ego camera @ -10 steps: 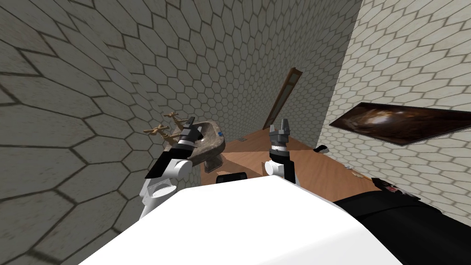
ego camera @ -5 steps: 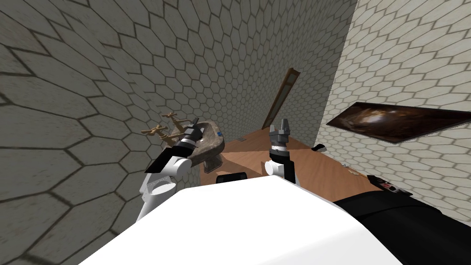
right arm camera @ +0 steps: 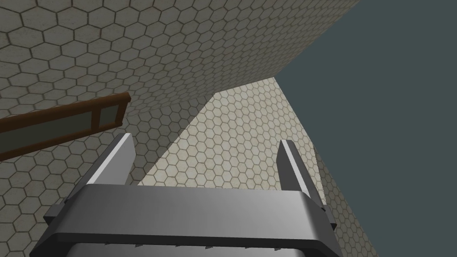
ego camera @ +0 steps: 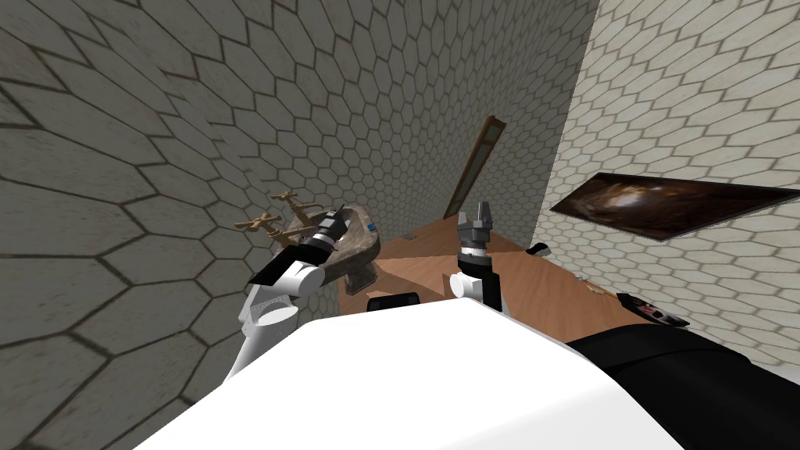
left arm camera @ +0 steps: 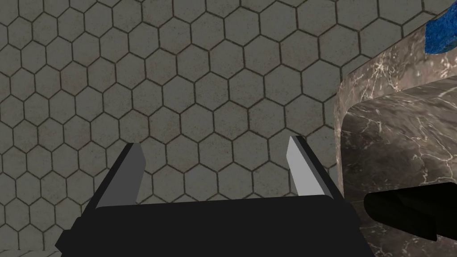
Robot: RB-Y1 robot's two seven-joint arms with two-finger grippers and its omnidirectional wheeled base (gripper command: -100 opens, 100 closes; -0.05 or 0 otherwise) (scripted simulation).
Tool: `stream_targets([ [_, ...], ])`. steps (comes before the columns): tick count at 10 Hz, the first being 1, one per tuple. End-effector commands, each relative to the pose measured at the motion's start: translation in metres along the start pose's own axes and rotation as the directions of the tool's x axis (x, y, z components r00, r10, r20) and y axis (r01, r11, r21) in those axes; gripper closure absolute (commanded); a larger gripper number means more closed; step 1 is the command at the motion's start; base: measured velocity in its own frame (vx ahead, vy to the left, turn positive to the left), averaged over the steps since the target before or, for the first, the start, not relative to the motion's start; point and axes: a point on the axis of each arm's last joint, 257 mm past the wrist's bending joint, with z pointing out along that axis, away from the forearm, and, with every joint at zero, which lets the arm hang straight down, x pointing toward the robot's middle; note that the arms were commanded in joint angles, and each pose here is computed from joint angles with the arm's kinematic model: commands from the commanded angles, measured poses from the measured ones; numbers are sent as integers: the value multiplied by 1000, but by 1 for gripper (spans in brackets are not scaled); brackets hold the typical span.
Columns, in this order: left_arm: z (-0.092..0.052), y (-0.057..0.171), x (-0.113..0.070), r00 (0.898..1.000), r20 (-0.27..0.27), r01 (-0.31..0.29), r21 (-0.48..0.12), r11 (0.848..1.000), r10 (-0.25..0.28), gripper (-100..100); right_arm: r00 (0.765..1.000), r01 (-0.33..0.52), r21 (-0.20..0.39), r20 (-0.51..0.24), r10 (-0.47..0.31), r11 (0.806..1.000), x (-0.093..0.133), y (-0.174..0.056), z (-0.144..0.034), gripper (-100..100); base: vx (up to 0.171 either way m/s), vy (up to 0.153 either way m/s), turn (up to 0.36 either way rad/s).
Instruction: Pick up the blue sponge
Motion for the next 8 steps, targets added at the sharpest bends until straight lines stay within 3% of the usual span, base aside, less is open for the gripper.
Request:
stream_targets([
  [1, 4, 3, 6, 999, -33, -2, -30, 1000, 1, -100, 1000, 0, 0, 0, 0, 1000, 0, 0, 0, 0, 5, -12, -83],
  [8, 7, 38, 20, 993, -117, -30, -191, 981, 8, -100, 1000, 0, 0, 0, 0, 1000, 0, 0, 0, 0, 12, -10, -35],
])
